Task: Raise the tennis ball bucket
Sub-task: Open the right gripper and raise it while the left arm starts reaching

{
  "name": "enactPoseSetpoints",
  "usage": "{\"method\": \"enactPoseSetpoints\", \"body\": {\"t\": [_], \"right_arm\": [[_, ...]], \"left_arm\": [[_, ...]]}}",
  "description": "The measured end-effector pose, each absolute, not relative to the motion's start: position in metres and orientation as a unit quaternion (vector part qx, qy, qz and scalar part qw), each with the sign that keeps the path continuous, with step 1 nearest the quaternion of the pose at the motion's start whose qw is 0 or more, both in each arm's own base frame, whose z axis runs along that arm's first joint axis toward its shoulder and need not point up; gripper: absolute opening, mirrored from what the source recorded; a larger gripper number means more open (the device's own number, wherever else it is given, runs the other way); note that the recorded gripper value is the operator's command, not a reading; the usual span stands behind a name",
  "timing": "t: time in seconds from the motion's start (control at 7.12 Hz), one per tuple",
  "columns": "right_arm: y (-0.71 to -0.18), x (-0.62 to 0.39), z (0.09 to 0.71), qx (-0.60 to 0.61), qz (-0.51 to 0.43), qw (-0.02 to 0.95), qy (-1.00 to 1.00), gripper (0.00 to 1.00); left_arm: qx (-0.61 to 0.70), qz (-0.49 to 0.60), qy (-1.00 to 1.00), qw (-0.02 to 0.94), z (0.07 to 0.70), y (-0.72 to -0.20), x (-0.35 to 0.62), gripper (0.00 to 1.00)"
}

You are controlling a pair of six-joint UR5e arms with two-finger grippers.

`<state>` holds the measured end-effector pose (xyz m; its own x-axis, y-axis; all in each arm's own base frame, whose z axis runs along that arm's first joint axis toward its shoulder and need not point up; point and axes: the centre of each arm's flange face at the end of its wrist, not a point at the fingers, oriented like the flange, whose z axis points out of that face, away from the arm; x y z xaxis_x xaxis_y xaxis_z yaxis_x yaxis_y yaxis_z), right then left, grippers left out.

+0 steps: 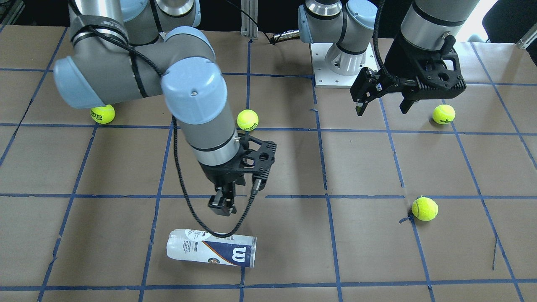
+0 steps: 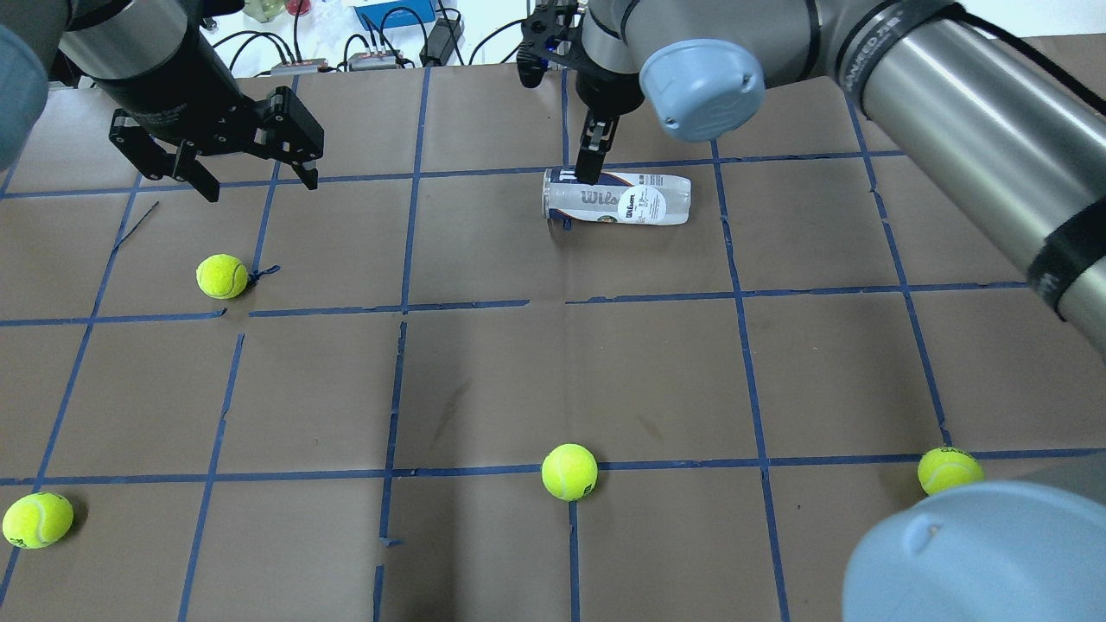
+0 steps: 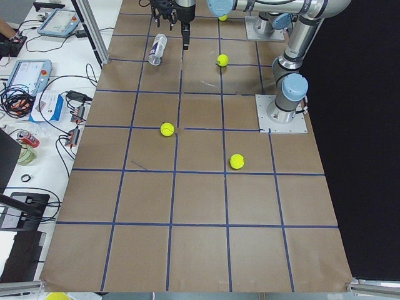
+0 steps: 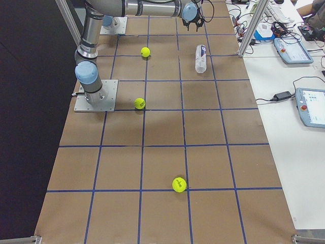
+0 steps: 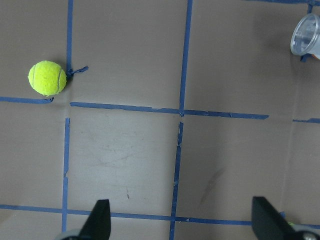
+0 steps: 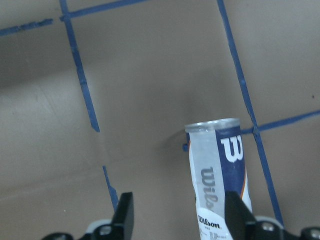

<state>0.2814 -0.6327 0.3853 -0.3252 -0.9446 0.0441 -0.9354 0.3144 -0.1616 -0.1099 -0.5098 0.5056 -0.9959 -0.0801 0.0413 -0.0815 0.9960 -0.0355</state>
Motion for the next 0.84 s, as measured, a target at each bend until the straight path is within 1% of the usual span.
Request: {"method": "enactPoseSetpoints", "body": {"t": [0.14,0.28,0.42,0.56,0.84], "right_arm": [[-0.640,0.236,0.399,-0.550,-0.072,0.031,0.831,1.00],[-0.634,0.194,0.424,-0.521,-0.061,0.035,0.851,1.00],[-0.617,0.159,0.450,-0.492,-0.041,0.044,0.869,1.00],[-0.593,0.131,0.475,-0.448,-0.016,0.056,0.892,1.00],[-0.538,0.114,0.524,-0.365,0.005,0.058,0.929,1.00]], "left_arm": [[0.037,0.013,-0.998,0.048,0.495,-0.520,-0.114,1.00],[0.035,0.008,-0.997,0.075,0.479,-0.536,-0.117,1.00],[0.035,0.008,-0.993,0.115,0.458,-0.558,-0.124,1.00],[0.037,0.009,-0.984,0.172,0.427,-0.595,-0.132,1.00],[0.030,-0.003,-0.968,0.248,0.366,-0.656,-0.145,1.00]]}}
